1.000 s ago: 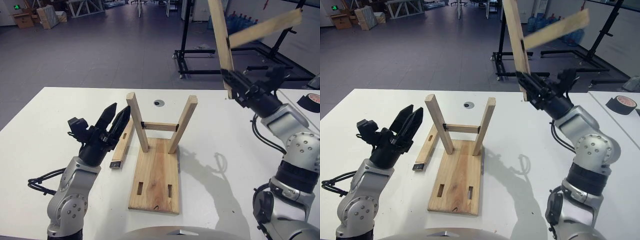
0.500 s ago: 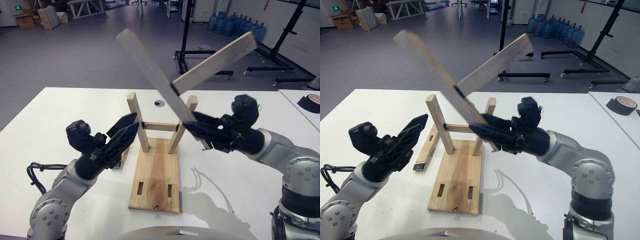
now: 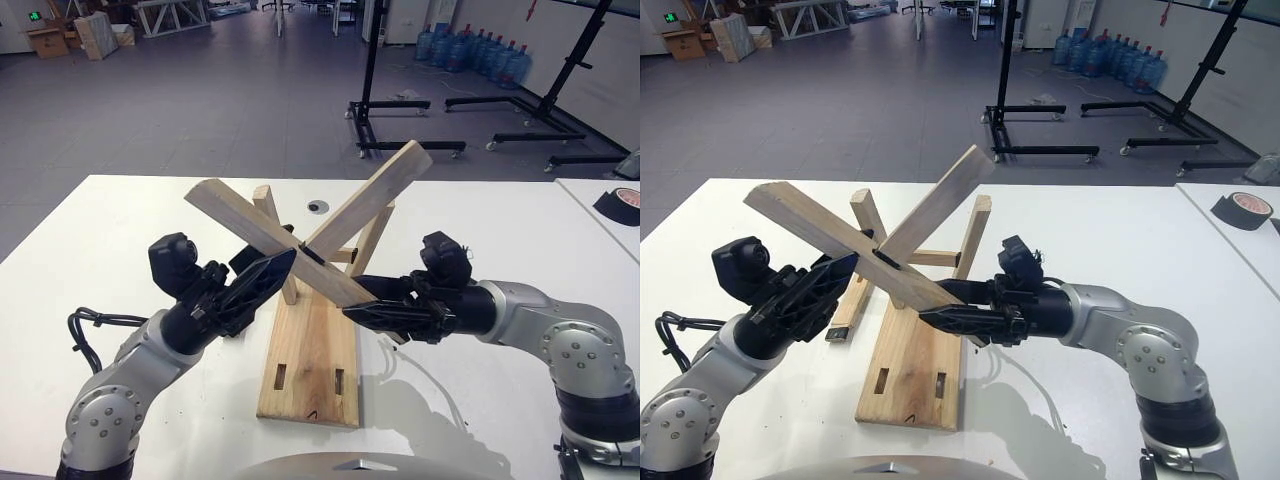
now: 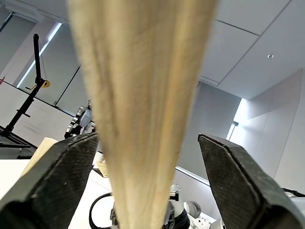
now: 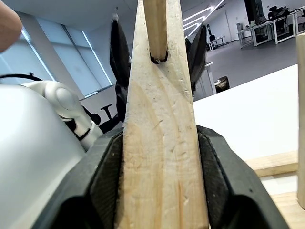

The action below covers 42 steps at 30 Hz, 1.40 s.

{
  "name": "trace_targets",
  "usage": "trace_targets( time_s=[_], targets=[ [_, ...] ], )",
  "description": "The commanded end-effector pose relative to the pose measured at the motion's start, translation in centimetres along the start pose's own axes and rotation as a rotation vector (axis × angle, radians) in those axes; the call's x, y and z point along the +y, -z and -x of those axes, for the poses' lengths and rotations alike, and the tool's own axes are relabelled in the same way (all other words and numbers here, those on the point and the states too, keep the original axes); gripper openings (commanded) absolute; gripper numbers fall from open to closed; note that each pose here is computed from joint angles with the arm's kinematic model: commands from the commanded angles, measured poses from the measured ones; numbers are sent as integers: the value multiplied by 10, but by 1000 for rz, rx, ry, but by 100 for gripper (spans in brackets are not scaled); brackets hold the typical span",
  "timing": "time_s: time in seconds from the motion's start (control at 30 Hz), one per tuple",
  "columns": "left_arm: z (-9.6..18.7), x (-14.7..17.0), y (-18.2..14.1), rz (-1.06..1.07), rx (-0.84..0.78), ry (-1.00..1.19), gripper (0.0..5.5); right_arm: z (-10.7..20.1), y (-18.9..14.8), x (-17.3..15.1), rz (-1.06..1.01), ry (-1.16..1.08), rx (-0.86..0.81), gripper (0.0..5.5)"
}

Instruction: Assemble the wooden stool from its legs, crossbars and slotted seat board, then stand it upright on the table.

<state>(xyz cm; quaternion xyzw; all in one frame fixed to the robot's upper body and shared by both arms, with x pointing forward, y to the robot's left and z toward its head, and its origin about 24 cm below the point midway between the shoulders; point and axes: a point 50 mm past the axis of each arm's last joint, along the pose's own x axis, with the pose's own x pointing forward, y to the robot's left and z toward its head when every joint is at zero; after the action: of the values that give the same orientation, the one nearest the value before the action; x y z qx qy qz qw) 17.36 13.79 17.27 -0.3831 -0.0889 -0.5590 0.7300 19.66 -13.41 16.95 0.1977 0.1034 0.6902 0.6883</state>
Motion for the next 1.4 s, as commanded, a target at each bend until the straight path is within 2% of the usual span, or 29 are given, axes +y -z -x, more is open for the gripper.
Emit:
trace_targets(
  time_s=[0.03, 0.33, 0.4, 0.63, 0.73, 0.87, 0.9, 1.07, 1.2, 1.3, 1.4],
  targets=[
    [0, 5, -2, -2, 23, -16, 381, 0, 4, -2, 5, 11, 14, 204],
    [-2, 6, 0, -21, 39, 4, 381, 0, 15, -5, -15, 25, 20, 204],
    [-1, 6, 0, -24, 42, 9, 336, 1, 17, -6, -20, 31, 17, 204],
    [0, 8, -1, -35, 49, 11, 230, 1, 18, -11, -9, 64, -6, 204],
    [0, 9, -2, -43, 50, 12, 204, 1, 20, -11, -10, 69, -13, 204],
    [-2, 10, -6, -69, 41, 20, 204, 1, 23, -17, -5, 132, -21, 204],
    [-3, 11, -8, -76, 40, 22, 204, 1, 23, -19, -8, 145, -20, 240],
    [5, 18, -23, -170, 65, -23, 202, 11, 26, -11, -43, 152, -10, 328],
    [20, 20, -52, -310, 108, -82, 202, 49, 35, -10, -46, 297, 63, 405],
    [25, 11, -55, -361, 233, -32, 202, 65, 36, -15, -3, 396, 81, 414],
    [30, 11, -52, -402, 363, 9, 202, 59, 43, -26, 80, 459, 153, 414]
  ],
)
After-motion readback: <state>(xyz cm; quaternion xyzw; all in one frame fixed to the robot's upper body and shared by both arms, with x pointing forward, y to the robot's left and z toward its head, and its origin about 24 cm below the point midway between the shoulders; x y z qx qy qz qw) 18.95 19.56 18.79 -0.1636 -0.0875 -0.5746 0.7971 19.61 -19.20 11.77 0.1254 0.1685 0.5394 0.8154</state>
